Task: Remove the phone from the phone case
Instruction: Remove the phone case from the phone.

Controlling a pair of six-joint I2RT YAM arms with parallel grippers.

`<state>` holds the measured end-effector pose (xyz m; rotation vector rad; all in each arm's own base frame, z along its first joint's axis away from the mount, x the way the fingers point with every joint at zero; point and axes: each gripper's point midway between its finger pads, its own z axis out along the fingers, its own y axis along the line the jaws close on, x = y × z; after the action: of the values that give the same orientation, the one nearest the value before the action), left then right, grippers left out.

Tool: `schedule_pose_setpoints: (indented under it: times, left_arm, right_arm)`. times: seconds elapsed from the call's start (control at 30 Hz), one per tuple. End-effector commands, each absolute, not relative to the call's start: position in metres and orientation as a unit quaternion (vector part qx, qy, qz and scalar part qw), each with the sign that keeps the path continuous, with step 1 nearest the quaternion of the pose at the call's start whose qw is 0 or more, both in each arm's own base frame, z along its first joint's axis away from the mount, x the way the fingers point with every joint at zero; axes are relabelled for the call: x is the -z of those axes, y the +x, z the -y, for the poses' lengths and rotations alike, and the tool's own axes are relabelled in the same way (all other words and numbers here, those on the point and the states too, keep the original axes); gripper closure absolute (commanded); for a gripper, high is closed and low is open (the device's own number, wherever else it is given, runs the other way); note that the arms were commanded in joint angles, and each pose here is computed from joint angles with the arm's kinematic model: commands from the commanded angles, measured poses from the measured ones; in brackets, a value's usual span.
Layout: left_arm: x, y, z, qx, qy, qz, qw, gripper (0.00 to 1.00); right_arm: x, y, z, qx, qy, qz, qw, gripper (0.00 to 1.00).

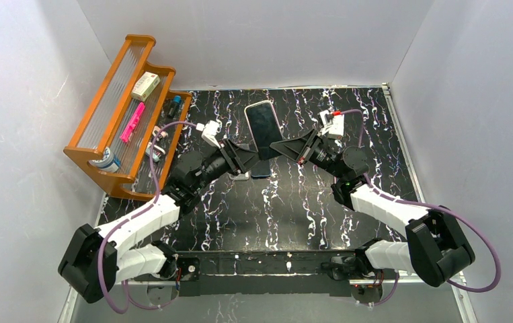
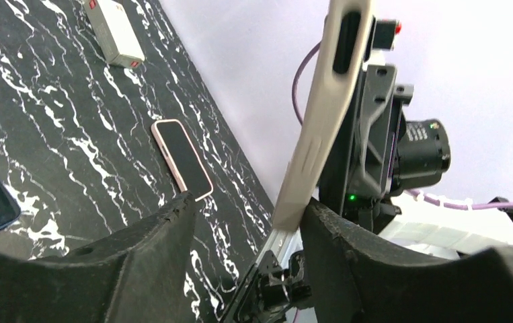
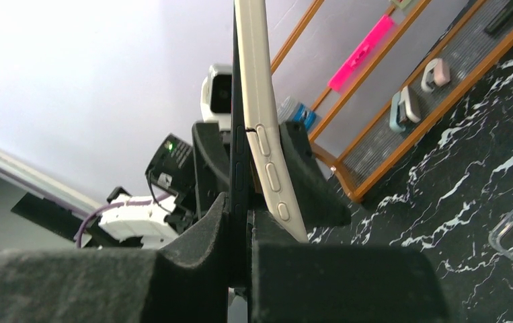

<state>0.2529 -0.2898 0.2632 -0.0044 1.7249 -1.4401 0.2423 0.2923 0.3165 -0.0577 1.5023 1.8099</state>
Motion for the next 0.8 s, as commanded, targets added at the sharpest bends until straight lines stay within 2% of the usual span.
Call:
schedule_pose_setpoints:
  times: [0.0,0.13,0.2,0.3,0.4,0.63,0.77]
  left_arm:
    - [-0.32,0.268,0.291,0.603,-0.008,-0.636,0.482,0.47]
    - [-0.329,0.269,0.296,0.615,0.001,-0.624,0.482,0.54]
    - [-0.327,0.271,0.297,0.612,0.002,-0.626,0.484,0.69]
    - [-0.322,0.274,0.295,0.601,0.003,-0.63,0.491,0.86]
    - [-0.306,0.283,0.286,0.551,0.004,-0.659,0.512,1.0]
    - [-0.229,0.308,0.225,0.308,-0.028,-0.794,0.523,1.0]
    - [-0.202,0.311,0.199,0.223,-0.04,-0.83,0.509,1.0]
  right_arm:
    - [-0.345,0.207,-0.297,-0.739,-0.103,-0.553,0.371,0.99]
    - [-0.34,0.204,-0.298,-0.743,-0.107,-0.557,0.356,0.99]
    - [-0.341,0.202,-0.298,-0.744,-0.111,-0.555,0.355,0.99]
    - [-0.34,0.204,-0.298,-0.738,-0.11,-0.559,0.361,0.99]
    - [-0.337,0.206,-0.297,-0.724,-0.112,-0.571,0.371,0.99]
    - [-0.326,0.212,-0.293,-0.679,-0.113,-0.606,0.4,0.99]
    - [-0.317,0.214,-0.291,-0.661,-0.11,-0.625,0.4,0.99]
